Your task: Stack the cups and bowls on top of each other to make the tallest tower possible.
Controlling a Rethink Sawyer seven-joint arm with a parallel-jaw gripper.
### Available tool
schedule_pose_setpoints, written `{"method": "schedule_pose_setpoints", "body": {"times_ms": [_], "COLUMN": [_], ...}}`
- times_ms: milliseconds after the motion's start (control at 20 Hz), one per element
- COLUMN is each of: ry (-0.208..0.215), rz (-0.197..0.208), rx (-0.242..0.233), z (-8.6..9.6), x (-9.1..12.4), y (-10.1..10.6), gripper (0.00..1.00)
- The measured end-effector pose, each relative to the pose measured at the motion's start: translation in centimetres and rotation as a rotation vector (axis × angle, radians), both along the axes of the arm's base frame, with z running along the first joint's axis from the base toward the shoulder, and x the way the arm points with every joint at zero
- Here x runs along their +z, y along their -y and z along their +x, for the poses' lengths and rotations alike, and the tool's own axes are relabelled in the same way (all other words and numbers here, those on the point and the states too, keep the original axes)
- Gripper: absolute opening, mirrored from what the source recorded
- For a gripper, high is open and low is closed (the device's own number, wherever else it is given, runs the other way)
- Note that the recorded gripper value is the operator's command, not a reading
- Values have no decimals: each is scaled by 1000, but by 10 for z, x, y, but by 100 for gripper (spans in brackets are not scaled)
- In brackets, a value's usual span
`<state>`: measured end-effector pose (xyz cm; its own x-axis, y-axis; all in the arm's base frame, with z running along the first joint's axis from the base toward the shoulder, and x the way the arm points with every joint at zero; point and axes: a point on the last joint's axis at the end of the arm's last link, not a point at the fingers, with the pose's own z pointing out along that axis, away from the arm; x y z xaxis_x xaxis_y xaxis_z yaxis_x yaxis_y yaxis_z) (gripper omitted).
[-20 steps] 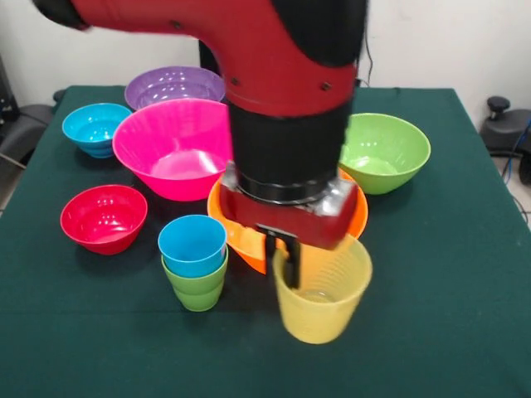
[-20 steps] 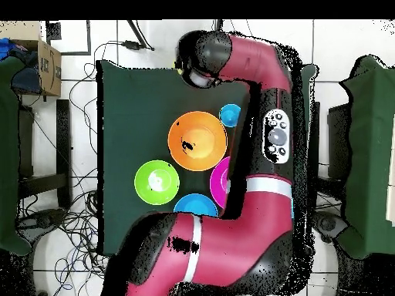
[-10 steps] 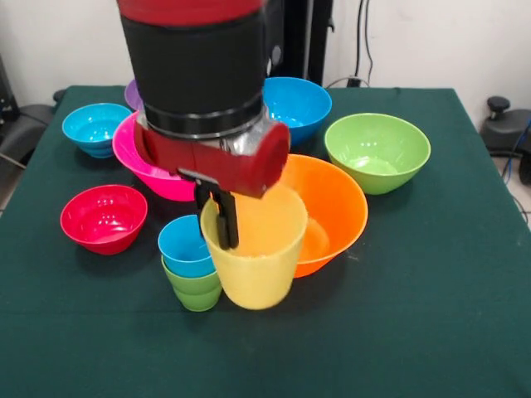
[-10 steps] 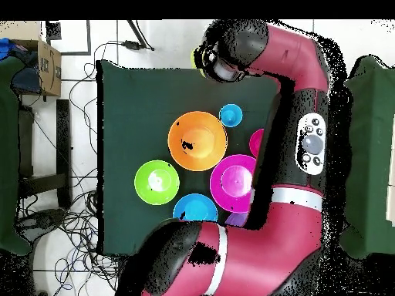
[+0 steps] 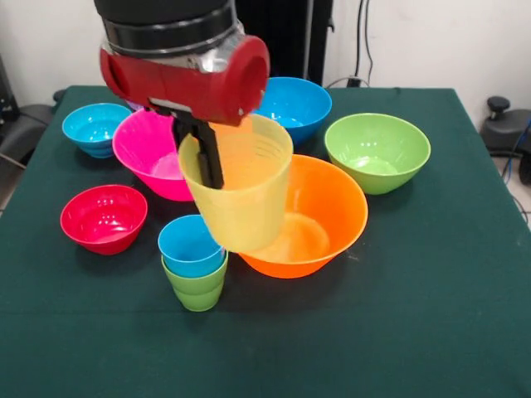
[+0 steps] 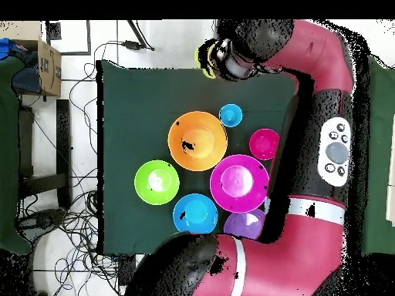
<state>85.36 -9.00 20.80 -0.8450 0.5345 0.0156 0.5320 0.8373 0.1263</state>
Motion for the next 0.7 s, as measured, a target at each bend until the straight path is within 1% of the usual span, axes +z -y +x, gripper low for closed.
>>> {"method": "schedule_pose_setpoints", "body": {"times_ms": [350, 700], "ry": [-9, -28], "rz": [12, 26], "rx": [15, 50], "z": [-11, -24], "x": [7, 5], "y": [17, 31], "gripper": [0, 0]}}
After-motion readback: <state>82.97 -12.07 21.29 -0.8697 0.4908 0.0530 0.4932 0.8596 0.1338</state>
